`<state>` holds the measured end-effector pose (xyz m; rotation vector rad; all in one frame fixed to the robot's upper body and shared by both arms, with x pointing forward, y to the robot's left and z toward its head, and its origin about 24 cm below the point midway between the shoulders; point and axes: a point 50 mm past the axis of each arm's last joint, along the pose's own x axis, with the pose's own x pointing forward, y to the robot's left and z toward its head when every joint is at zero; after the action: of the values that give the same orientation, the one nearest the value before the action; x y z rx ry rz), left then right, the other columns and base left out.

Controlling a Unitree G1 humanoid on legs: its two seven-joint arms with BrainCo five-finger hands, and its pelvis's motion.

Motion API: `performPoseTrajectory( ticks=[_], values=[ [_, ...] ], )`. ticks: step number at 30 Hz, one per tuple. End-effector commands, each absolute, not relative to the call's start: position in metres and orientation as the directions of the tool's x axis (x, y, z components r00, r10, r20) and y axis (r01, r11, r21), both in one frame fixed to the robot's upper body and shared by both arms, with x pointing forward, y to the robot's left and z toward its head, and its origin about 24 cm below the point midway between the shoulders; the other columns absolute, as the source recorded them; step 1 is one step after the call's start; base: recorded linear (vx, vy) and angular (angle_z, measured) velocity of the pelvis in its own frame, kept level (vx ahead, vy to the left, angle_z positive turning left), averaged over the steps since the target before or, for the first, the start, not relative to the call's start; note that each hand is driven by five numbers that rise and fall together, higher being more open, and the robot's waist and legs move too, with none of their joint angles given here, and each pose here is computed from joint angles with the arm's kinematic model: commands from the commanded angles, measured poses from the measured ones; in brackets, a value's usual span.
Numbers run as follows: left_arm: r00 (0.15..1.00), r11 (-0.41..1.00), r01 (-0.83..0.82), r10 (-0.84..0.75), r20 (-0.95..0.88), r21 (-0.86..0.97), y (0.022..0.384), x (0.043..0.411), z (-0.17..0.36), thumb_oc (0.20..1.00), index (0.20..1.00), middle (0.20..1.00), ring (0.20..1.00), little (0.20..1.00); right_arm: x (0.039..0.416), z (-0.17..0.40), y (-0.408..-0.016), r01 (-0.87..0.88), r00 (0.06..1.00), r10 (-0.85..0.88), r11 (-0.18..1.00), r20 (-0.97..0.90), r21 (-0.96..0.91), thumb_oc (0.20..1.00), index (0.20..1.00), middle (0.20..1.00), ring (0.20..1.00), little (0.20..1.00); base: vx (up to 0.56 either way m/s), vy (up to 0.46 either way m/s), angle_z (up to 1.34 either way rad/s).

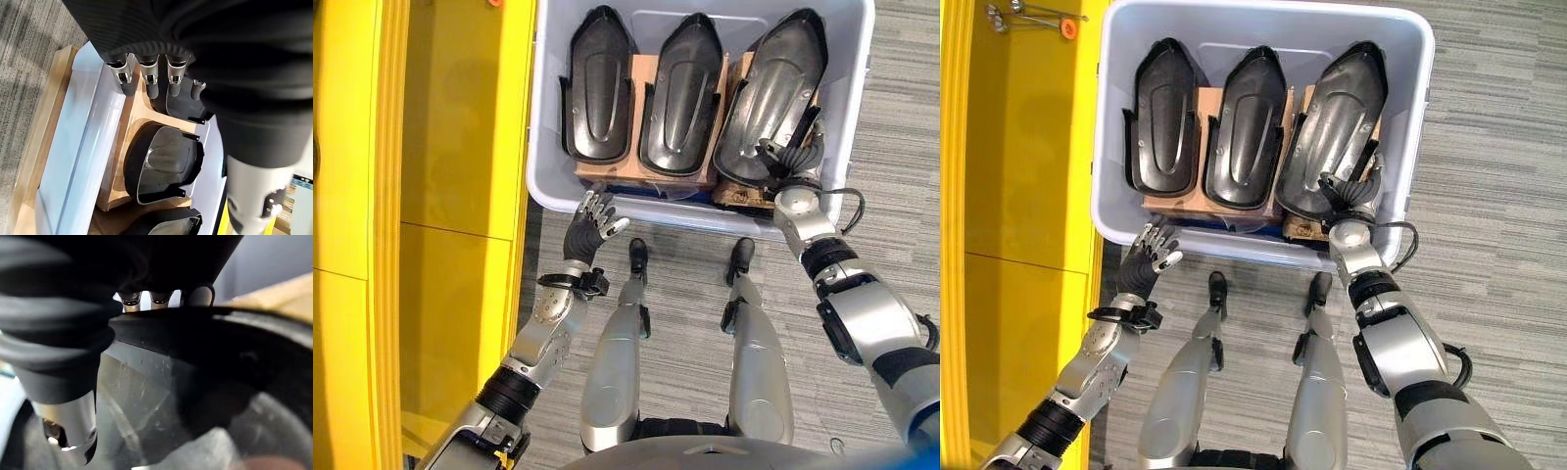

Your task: Move parts from the plastic box to the shelf.

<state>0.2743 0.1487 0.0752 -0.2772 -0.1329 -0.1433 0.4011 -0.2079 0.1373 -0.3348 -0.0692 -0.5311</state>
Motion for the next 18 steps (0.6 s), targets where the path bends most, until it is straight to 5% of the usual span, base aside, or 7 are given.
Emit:
performPoseTrajectory(
  ticks=[1,2,4,18],
  values=[
    [0.943,0.941,0.247,-0.178,0.281,-0.23,0.145,0.266,0.101,1.0,1.0,1.0,1.0,1.0,0.4,0.117,-0.215,0.424,0.883,-0.468,0.776,0.025,-0.466,1.0,1.0,1.0,1.0,1.0,0.01,0.001,0.15],
    [0.943,0.941,0.247,-0.179,0.281,-0.23,0.145,0.266,0.101,1.0,1.0,1.0,1.0,1.0,0.4,0.117,-0.216,0.424,0.883,-0.468,0.776,0.025,-0.466,1.0,1.0,1.0,1.0,1.0,0.01,0.003,0.1],
    [0.939,0.938,0.262,-0.193,0.284,-0.229,0.142,0.267,0.102,1.0,1.0,1.0,1.0,1.0,0.398,0.112,-0.225,0.411,0.877,-0.48,0.757,-0.006,-0.508,0.2,0.2,0.2,0.2,0.2,0.02,0.006,0.07],
    [0.942,0.945,0.241,-0.174,0.286,-0.22,0.148,0.269,0.102,1.0,1.0,1.0,1.0,1.0,0.396,0.11,-0.227,0.418,0.879,-0.476,0.774,-0.003,-0.476,0.2,0.2,0.2,0.2,0.2,0.0,0.002,0.02]
  ],
)
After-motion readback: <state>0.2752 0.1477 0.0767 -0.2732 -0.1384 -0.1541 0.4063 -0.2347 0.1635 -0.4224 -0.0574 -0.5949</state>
